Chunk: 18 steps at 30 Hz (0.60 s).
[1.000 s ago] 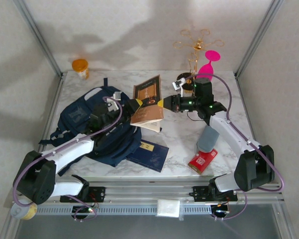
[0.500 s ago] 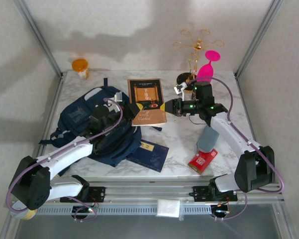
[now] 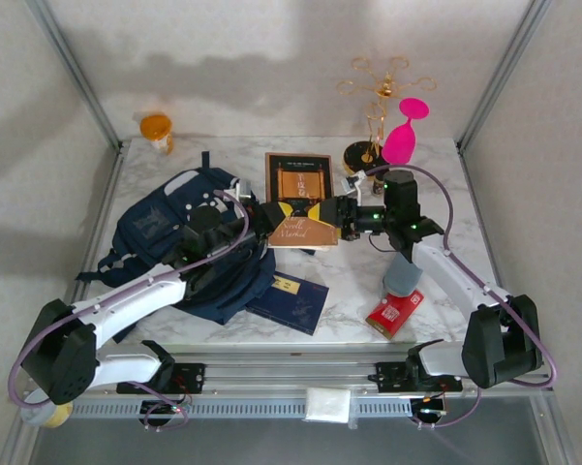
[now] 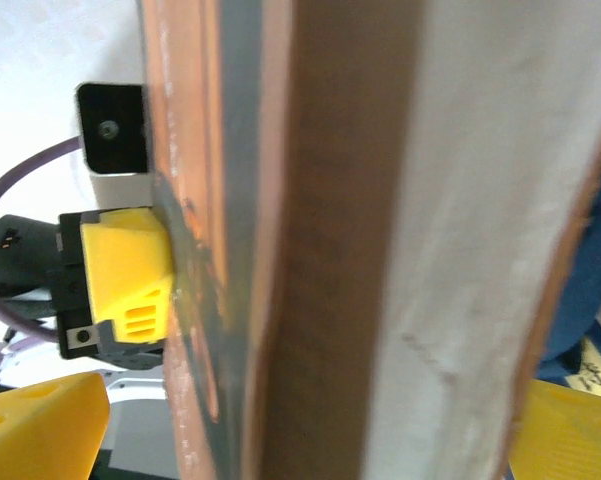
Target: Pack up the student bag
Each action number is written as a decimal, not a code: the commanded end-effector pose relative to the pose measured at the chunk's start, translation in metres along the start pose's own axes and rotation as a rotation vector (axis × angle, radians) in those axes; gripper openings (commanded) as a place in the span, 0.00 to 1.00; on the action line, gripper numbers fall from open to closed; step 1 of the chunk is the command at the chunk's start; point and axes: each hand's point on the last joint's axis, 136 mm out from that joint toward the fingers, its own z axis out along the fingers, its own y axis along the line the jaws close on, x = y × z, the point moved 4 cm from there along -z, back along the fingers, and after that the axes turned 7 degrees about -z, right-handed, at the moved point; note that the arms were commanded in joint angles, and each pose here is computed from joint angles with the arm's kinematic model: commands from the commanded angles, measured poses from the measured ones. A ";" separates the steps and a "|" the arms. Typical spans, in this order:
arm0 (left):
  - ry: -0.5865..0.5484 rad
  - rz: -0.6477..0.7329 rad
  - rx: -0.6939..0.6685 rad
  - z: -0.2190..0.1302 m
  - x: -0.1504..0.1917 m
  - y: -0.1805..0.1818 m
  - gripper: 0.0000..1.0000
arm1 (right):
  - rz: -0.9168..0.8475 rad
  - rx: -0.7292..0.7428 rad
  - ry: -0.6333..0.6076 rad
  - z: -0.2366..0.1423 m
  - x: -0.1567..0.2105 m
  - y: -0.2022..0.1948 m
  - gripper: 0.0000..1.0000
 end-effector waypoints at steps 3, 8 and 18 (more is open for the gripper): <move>-0.043 0.053 0.112 0.004 -0.012 -0.039 0.00 | -0.049 -0.117 -0.006 -0.003 -0.003 0.027 0.98; -0.085 0.092 -0.026 0.002 -0.016 -0.019 0.00 | -0.080 -0.036 -0.055 -0.010 -0.008 0.032 0.72; -0.107 0.140 -0.148 -0.005 -0.017 0.002 0.00 | -0.070 0.106 -0.083 -0.013 -0.009 0.013 0.13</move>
